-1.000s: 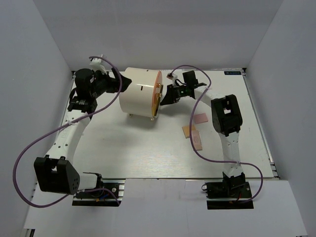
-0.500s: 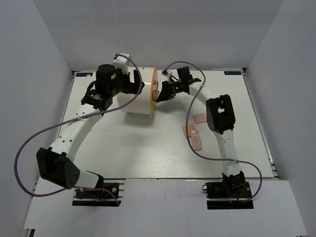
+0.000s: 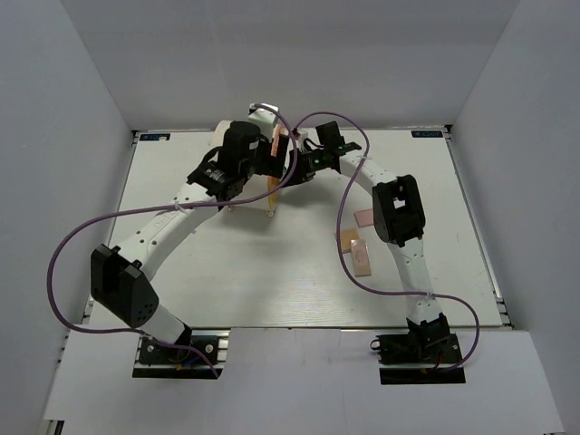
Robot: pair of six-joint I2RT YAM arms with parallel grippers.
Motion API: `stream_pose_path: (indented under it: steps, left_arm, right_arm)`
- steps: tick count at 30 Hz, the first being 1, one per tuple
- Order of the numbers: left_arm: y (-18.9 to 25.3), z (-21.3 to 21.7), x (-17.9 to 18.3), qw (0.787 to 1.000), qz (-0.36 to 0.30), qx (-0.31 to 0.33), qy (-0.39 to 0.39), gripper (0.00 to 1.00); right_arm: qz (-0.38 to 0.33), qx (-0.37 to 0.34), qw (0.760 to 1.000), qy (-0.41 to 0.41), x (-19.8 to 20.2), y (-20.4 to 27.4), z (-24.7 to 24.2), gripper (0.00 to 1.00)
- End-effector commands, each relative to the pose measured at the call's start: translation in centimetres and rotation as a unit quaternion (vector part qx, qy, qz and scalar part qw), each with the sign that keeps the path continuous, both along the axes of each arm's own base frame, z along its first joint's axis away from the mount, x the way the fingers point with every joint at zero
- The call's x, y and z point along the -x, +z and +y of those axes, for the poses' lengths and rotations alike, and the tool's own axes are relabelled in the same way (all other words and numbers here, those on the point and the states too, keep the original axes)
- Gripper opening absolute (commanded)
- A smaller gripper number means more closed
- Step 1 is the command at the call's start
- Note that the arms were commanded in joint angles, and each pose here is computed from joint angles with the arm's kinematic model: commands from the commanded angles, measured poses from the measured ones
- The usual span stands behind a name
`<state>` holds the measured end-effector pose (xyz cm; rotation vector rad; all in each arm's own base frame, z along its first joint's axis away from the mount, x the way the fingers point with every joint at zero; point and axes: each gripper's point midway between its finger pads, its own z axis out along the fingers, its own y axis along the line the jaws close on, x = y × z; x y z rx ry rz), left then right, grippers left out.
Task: Organize the makeup
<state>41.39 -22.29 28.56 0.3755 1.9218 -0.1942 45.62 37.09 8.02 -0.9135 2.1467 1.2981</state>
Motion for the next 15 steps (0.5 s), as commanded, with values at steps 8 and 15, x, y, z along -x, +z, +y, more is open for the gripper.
stream_pose_path:
  steps: [8,15]
  left_arm:
    - [0.4,-0.1,-1.6,0.987,-0.043,-0.106,0.114,0.98]
    - [-0.8,0.8,-1.5,0.971,-0.043,-0.164,0.166,0.98]
  right_arm:
    - [0.005,0.013,1.000,-0.004,0.4,-1.6,0.0,0.13]
    - [0.006,0.008,1.000,-0.008,0.9,-1.4,-1.4,0.13]
